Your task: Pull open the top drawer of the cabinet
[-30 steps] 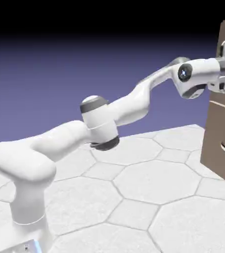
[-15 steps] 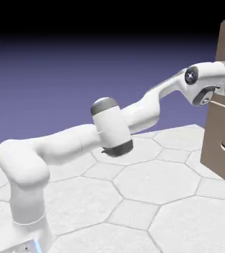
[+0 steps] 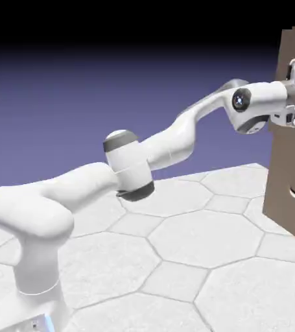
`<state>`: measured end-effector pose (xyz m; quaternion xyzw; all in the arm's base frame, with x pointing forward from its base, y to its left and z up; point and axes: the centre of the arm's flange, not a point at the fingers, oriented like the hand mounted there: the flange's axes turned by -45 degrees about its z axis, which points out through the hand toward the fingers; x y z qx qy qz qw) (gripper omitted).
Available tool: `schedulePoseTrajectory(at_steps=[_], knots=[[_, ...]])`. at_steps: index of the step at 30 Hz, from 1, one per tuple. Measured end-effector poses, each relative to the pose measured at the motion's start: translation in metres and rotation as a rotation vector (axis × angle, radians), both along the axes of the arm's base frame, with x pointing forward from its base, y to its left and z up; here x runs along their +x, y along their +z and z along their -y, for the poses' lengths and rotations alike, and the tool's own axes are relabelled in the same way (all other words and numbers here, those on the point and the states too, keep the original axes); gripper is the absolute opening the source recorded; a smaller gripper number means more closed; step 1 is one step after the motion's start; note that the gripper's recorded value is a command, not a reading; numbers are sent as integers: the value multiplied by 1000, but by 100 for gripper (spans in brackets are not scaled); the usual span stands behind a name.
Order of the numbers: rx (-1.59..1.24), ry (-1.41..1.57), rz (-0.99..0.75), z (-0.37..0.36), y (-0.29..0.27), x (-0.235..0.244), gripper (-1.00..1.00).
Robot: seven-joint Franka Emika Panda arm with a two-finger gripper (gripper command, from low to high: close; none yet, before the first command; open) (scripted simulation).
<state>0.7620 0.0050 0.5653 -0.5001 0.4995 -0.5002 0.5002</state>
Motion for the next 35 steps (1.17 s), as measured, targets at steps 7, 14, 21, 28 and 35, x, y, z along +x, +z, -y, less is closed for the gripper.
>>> schedulePoseTrajectory(at_steps=[7, 14, 21, 28, 35], knots=[[0, 0, 0, 0, 0, -38, -100], [0, 1, 0, 0, 0, -87, -100], [0, 1, 0, 0, 0, -147, -100], [0, 2, 1, 0, 0, -216, -100], [-1, 0, 0, 0, 0, -272, 100]])
